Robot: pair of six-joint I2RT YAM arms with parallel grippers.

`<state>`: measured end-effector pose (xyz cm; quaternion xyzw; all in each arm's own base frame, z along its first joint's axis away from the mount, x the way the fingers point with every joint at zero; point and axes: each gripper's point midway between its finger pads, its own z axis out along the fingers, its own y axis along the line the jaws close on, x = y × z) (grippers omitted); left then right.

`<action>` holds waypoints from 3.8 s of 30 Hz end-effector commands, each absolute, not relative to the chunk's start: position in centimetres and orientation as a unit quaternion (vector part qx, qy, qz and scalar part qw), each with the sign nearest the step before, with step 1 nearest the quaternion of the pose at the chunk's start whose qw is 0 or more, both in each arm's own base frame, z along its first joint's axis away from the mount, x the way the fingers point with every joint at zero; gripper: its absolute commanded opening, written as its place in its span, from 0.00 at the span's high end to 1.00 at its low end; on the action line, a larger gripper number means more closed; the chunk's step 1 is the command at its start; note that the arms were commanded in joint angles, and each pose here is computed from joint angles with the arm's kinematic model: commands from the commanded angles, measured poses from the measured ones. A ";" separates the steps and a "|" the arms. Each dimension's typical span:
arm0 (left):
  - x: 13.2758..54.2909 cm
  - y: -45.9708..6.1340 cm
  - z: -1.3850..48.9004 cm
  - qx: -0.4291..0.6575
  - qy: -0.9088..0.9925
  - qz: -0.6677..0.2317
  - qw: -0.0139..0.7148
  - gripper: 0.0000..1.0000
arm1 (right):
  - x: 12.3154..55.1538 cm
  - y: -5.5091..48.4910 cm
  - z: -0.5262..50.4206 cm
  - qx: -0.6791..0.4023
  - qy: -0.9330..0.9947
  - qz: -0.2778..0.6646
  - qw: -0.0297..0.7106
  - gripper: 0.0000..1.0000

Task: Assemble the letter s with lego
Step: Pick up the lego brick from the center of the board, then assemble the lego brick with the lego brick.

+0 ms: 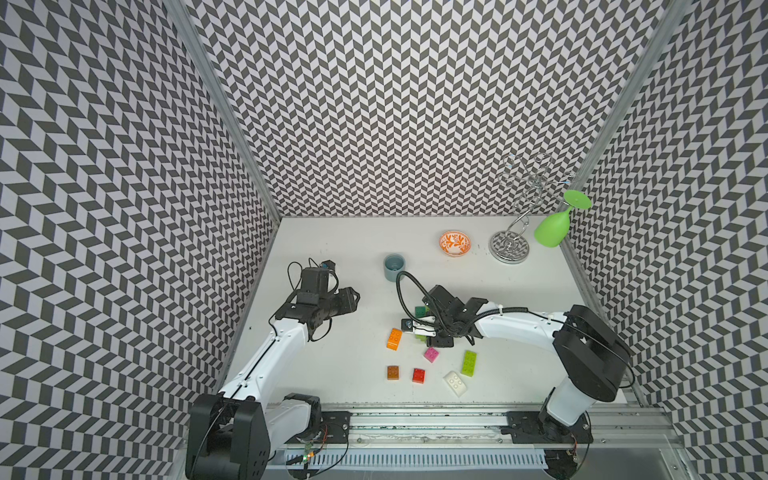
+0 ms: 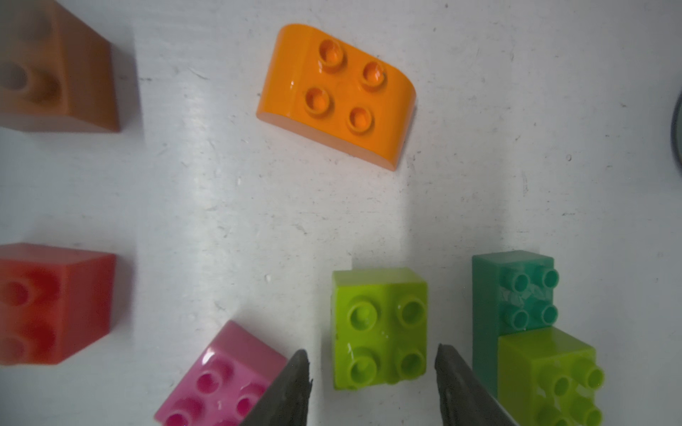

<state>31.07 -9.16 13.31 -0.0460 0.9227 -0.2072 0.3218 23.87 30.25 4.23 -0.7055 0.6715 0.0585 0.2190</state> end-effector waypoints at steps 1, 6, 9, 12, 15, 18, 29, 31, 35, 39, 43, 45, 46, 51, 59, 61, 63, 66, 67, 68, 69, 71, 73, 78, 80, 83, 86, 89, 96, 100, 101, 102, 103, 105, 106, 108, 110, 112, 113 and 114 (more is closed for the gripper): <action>31.2 -9.2 13.7 -0.039 0.918 -0.212 0.333 0.47 | 24.1 31.9 4.7 -0.707 0.662 0.078 0.236 0.46; 31.2 -9.2 13.8 -0.039 0.918 -0.212 0.334 0.47 | 24.2 31.8 4.2 -0.707 0.665 0.083 0.227 0.50; 31.2 -9.2 13.8 -0.039 0.918 -0.212 0.333 0.47 | 24.2 31.7 3.9 -0.705 0.668 0.086 0.221 0.53; 31.2 -9.2 13.8 -0.039 0.918 -0.212 0.334 0.47 | 24.3 31.7 3.8 -0.703 0.670 0.088 0.219 0.55; 31.2 -9.2 13.8 -0.039 0.918 -0.212 0.334 0.47 | 24.3 31.7 3.8 -0.703 0.672 0.091 0.215 0.58; 31.2 -9.2 13.8 -0.040 0.918 -0.212 0.333 0.47 | 24.3 31.5 3.8 -0.702 0.674 0.090 0.213 0.59; 31.2 -9.2 13.7 -0.039 0.918 -0.211 0.333 0.47 | 24.6 31.0 3.4 -0.697 0.681 0.087 0.206 0.58; 31.2 -9.2 13.8 -0.039 0.918 -0.212 0.333 0.47 | 24.5 31.1 3.4 -0.697 0.681 0.089 0.205 0.59; 31.2 -9.2 13.8 -0.039 0.918 -0.212 0.333 0.47 | 24.5 31.1 3.4 -0.697 0.681 0.089 0.203 0.63; 31.2 -9.2 13.8 -0.039 0.918 -0.212 0.334 0.47 | 24.6 31.2 3.8 -0.698 0.680 0.090 0.207 0.72; 31.2 -9.2 13.8 -0.039 0.917 -0.212 0.334 0.47 | 24.8 31.4 5.0 -0.696 0.679 0.089 0.218 0.82; 31.2 -9.2 13.7 -0.039 0.918 -0.211 0.333 0.47 | 25.1 31.7 6.5 -0.693 0.677 0.090 0.231 0.84; 31.2 -9.2 13.7 -0.039 0.918 -0.212 0.333 0.47 | 25.2 31.9 7.4 -0.692 0.675 0.091 0.239 0.84; 31.2 -9.2 13.8 -0.038 0.917 -0.212 0.334 0.47 | 26.6 32.3 11.6 -0.690 0.664 0.075 0.279 0.84; 31.3 -9.1 13.9 -0.040 0.917 -0.212 0.335 0.47 | 30.9 31.4 12.0 -0.683 0.679 0.056 0.264 0.90; 31.2 -9.1 13.8 -0.040 0.917 -0.212 0.334 0.47 | 32.0 31.0 11.8 -0.679 0.683 0.055 0.264 0.91; 31.2 -9.1 13.8 -0.039 0.917 -0.213 0.334 0.47 | 33.0 30.7 11.7 -0.678 0.684 0.054 0.264 0.92; 31.2 -9.2 13.8 -0.038 0.917 -0.215 0.334 0.47 | 33.8 30.2 11.3 -0.677 0.688 0.055 0.256 0.93; 31.2 -9.2 13.9 -0.038 0.917 -0.216 0.334 0.47 | 33.8 30.1 11.1 -0.676 0.689 0.055 0.254 0.93; 31.2 -9.2 13.9 -0.039 0.917 -0.215 0.335 0.47 | 33.9 30.0 10.9 -0.686 0.681 0.053 0.252 0.93; 31.2 -9.2 14.0 -0.038 0.916 -0.215 0.336 0.47 | 34.0 29.9 10.6 -0.688 0.679 0.054 0.249 0.94; 31.2 -9.2 14.0 -0.039 0.916 -0.215 0.336 0.47 | 33.9 29.8 10.0 -0.693 0.677 0.054 0.244 0.95; 31.2 -9.1 13.9 -0.039 0.916 -0.215 0.336 0.47 | 33.8 29.9 9.5 -0.696 0.674 0.056 0.241 0.95; 31.2 -9.2 14.0 -0.039 0.916 -0.216 0.335 0.47 | 33.3 29.8 8.8 -0.702 0.671 0.066 0.230 0.95; 31.2 -9.2 14.0 -0.038 0.916 -0.216 0.336 0.47 | 33.1 29.7 8.6 -0.703 0.671 0.069 0.227 0.95; 31.2 -9.2 14.0 -0.039 0.916 -0.217 0.336 0.47 | 32.9 29.6 8.6 -0.704 0.670 0.070 0.224 0.95; 31.2 -9.1 14.0 -0.039 0.916 -0.216 0.336 0.47 | 32.5 29.8 8.7 -0.704 0.669 0.080 0.223 0.95; 31.2 -9.1 14.0 -0.039 0.916 -0.217 0.337 0.47 | 32.3 29.8 8.5 -0.704 0.670 0.085 0.220 0.95; 31.2 -9.1 14.0 -0.039 0.916 -0.216 0.336 0.47 | 32.1 29.9 8.2 -0.704 0.670 0.090 0.215 0.96; 31.2 -9.1 14.1 -0.039 0.915 -0.216 0.337 0.47 | 31.9 29.9 7.7 -0.704 0.672 0.095 0.209 0.96; 31.2 -9.1 14.1 -0.039 0.916 -0.216 0.337 0.47 | 31.7 30.1 7.6 -0.705 0.671 0.097 0.207 0.96; 31.2 -9.1 14.0 -0.039 0.916 -0.216 0.337 0.47 | 31.6 30.1 7.5 -0.705 0.672 0.098 0.205 0.96; 31.2 -9.1 14.1 -0.039 0.915 -0.216 0.337 0.47 | 31.5 30.1 7.3 -0.705 0.673 0.097 0.202 0.96; 31.2 -9.1 14.0 -0.039 0.916 -0.216 0.337 0.47 | 31.4 30.0 7.0 -0.706 0.673 0.096 0.197 0.96; 31.2 -9.1 14.1 -0.039 0.915 -0.216 0.337 0.47 | 31.4 30.0 6.9 -0.706 0.674 0.096 0.196 0.96; 31.2 -9.1 14.1 -0.039 0.915 -0.216 0.338 0.47 | 31.4 30.0 6.8 -0.707 0.673 0.097 0.195 0.97; 31.2 -9.1 14.1 -0.039 0.915 -0.216 0.338 0.47 | 31.4 29.9 6.5 -0.708 0.673 0.095 0.192 0.98; 31.2 -9.1 14.1 -0.039 0.915 -0.217 0.338 0.47 | 31.5 29.9 6.3 -0.708 0.674 0.092 0.190 0.99; 31.2 -9.1 14.1 -0.039 0.915 -0.217 0.338 0.47 | 31.5 29.9 6.3 -0.708 0.674 0.092 0.190 0.99; 31.2 -9.1 14.1 -0.039 0.915 -0.216 0.338 0.47 | 31.5 29.9 6.3 -0.708 0.674 0.093 0.189 0.99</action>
